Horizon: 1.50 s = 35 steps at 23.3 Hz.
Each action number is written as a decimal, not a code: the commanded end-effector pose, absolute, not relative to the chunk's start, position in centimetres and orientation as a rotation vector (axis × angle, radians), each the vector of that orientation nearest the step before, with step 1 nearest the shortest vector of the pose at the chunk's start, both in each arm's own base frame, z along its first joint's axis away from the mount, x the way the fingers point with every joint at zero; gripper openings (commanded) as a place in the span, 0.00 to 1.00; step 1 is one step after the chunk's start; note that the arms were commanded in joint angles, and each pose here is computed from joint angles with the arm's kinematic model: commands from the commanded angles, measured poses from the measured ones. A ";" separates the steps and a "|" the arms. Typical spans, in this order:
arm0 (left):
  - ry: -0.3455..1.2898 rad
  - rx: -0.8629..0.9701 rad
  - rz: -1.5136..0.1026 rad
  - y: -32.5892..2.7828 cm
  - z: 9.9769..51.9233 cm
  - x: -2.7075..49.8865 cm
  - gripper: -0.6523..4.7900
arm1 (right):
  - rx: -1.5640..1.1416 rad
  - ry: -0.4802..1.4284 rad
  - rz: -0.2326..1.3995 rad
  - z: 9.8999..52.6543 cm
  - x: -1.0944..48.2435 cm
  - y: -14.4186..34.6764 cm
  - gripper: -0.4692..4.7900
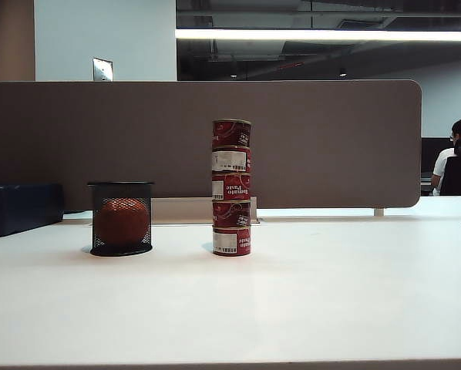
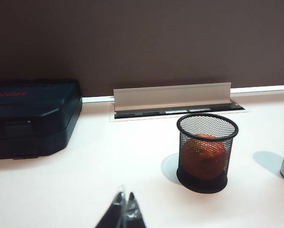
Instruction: Take a can of tomato sauce from the stacked ones and place it on the table.
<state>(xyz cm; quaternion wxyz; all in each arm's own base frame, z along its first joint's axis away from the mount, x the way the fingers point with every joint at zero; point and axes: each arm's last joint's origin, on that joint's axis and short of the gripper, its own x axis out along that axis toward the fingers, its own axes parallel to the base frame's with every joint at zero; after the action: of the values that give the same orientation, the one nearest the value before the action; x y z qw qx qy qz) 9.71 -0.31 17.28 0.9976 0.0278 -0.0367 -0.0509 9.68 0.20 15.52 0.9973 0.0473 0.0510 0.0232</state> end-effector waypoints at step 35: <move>-0.174 0.082 -0.452 -1.3 18.3 9.3 0.11 | 0.121 0.101 0.442 34.1 9.4 1.3 0.07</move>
<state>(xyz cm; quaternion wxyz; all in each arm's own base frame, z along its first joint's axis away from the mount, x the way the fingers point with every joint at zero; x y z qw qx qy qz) 9.36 -1.23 18.03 0.9730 0.0396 -0.0786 -0.2133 9.03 1.21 33.20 0.9758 0.0603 0.0569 0.2026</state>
